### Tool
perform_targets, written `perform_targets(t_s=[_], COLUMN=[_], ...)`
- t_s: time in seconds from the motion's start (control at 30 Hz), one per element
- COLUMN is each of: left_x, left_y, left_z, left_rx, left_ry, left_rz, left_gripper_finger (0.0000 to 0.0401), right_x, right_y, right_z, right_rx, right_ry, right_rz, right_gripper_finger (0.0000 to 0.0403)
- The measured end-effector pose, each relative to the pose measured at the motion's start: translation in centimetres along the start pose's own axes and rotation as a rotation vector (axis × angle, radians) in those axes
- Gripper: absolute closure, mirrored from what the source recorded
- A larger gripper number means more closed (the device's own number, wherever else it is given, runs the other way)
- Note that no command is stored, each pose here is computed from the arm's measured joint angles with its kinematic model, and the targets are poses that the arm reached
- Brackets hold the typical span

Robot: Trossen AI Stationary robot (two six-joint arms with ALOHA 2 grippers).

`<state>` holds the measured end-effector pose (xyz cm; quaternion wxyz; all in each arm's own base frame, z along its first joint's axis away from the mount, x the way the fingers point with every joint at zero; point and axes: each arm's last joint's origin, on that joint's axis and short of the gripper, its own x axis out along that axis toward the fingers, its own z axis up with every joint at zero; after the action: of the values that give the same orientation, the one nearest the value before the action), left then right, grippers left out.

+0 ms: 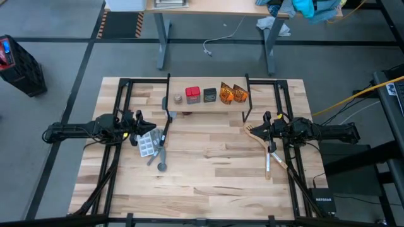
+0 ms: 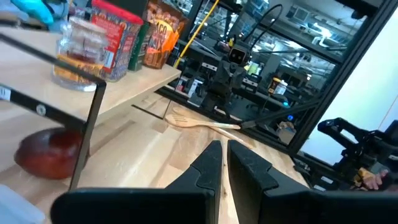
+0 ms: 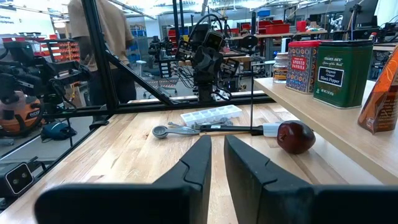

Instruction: Shelf spices

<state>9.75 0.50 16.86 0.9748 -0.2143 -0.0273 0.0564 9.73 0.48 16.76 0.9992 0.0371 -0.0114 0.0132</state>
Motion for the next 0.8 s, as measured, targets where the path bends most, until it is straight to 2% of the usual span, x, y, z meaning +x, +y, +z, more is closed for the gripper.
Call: perform_targets(t_s=[0.1,0.17,0.33,0.47,0.53,0.67,0.8], left_x=[0.0,0.0,-0.3,-1.0,-1.4,-1.2,-0.6], left_y=[0.0,-0.2,-1.0,-2.0,-2.3,-2.3,-2.2], left_z=[0.0,0.4,2.2,3.9,4.4,4.4,4.4], left_rx=[-0.037,-0.016,0.081,0.187,0.201,0.142,0.112], left_ry=[0.000,-0.038,-0.233,-0.410,-0.471,-0.459,-0.438], left_rz=[-0.003,-0.021,-0.100,-0.248,-0.295,-0.292,-0.227], left_gripper_finger=[0.0382,0.0382,0.0382,0.0382,0.0382,0.0382,0.0382], right_x=[0.0,0.0,-0.1,-0.1,-0.1,-0.1,-0.2], right_y=[0.0,0.0,0.0,0.1,0.0,0.1,0.1], right_z=[0.0,0.0,0.4,1.0,1.0,1.3,1.6], right_rx=[0.000,0.000,0.000,0.001,0.001,0.000,0.001], right_ry=[-0.001,-0.003,-0.016,-0.051,-0.061,-0.082,-0.117], right_rz=[0.000,0.000,0.001,0.003,-0.004,-0.005,-0.003], right_gripper_finger=[0.0352,0.0352,0.0352,0.0352,0.0352,0.0352,0.0352])
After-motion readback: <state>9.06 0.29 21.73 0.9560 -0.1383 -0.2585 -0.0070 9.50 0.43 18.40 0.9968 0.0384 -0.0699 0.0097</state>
